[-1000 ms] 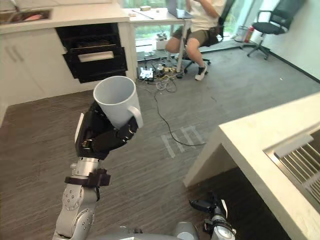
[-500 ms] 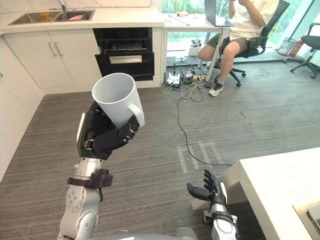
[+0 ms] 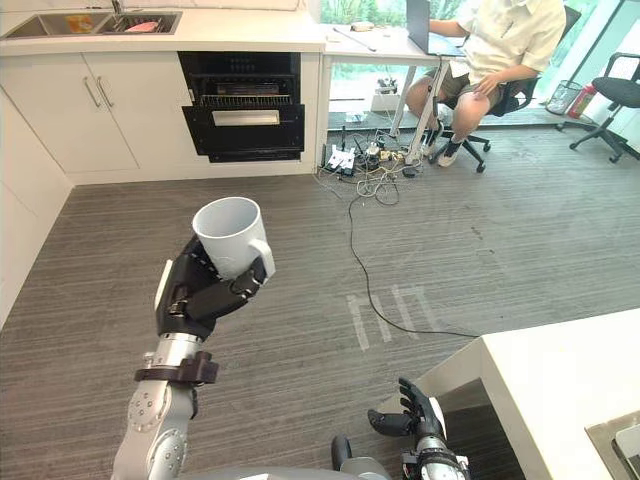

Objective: Walk over to the sink, pick up the cup, carry it to the dishwasher, place the cup inside the dishwasher, then close the dishwasher door

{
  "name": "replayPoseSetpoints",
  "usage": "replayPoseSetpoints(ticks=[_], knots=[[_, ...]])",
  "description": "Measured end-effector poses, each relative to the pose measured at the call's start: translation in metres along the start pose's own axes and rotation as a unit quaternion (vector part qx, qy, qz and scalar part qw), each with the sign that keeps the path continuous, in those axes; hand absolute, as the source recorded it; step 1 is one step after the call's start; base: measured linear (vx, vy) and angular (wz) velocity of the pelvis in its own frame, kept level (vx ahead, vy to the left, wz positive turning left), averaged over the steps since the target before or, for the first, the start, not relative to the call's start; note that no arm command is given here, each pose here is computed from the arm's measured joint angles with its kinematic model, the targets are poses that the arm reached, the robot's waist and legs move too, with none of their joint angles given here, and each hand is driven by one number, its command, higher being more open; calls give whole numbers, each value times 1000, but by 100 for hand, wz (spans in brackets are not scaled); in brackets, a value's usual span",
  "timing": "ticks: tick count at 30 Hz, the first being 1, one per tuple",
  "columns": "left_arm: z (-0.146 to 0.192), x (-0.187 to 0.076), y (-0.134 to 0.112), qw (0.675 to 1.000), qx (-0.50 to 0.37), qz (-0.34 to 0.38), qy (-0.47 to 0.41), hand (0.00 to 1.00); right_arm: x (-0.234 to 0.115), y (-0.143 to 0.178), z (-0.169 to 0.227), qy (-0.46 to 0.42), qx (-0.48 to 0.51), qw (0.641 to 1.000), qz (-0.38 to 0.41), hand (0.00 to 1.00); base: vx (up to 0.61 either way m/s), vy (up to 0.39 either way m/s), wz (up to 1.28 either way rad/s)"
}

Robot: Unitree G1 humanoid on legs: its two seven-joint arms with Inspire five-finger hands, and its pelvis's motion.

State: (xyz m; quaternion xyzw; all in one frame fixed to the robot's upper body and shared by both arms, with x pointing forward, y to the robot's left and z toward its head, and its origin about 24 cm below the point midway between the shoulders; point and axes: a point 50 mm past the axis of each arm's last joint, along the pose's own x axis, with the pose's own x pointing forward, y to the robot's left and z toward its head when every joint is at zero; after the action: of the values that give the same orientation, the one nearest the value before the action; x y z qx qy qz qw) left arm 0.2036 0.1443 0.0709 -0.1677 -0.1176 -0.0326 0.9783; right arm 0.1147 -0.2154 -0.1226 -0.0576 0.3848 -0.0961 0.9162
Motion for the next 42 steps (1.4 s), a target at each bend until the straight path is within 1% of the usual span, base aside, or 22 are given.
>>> replayPoseSetpoints(ticks=[3, 8, 11, 15, 19, 24, 27, 32, 33, 35, 37, 39, 42], knots=[[-3, 2, -6, 1000, -7, -5, 6, 30, 5, 0, 16, -26, 13, 1000, -10, 90, 11, -22, 29], [-8, 2, -7, 1000, -8, -1, 24, 30, 16, 0, 42, -62, 27, 998, -18, 90, -19, -38, 83], [-7, 4, -5, 1000, -7, 5, 19, 30, 21, -2, 58, -84, 28, 996, -24, 90, -122, -24, 117], [-6, 4, -2, 1000, -13, 20, 17, 30, 23, -6, 63, -92, 27, 995, -37, 90, -143, 39, 73], [0, 2, 5, 999, -12, 32, 8, 30, 22, -10, 74, -114, 25, 992, -45, 90, -10, 219, 11], [-3, -5, 7, 999, -6, 33, 20, 30, 22, -17, 74, -109, 33, 992, -60, 90, 116, 186, 15], [-3, -4, 5, 999, -4, 25, 20, 30, 22, -15, 73, -107, 35, 992, -58, 90, 288, 62, 32], [-3, 7, -13, 1000, -13, -16, 14, 30, 17, -18, 92, -149, 28, 986, -66, 90, 543, -18, 49], [-4, 11, -20, 999, -28, -22, 8, 30, 11, -23, 106, -185, 15, 980, -72, 90, 567, -45, 24], [-7, 16, -24, 999, -38, -22, 8, 30, 5, -25, 118, -215, 10, 974, -73, 90, 681, -107, 46], [-11, 15, -26, 999, -49, -14, 14, 30, -4, -25, 117, -228, 4, 971, -70, 90, 555, -209, 55], [-7, 13, -30, 998, -55, -21, 3, 30, -11, -22, 127, -257, 5, 964, -70, 90, 460, -171, -19], [-8, 12, -28, 999, -47, -28, 7, 30, -13, -4, 137, -277, 22, 959, -53, 90, 622, -19, -17]])
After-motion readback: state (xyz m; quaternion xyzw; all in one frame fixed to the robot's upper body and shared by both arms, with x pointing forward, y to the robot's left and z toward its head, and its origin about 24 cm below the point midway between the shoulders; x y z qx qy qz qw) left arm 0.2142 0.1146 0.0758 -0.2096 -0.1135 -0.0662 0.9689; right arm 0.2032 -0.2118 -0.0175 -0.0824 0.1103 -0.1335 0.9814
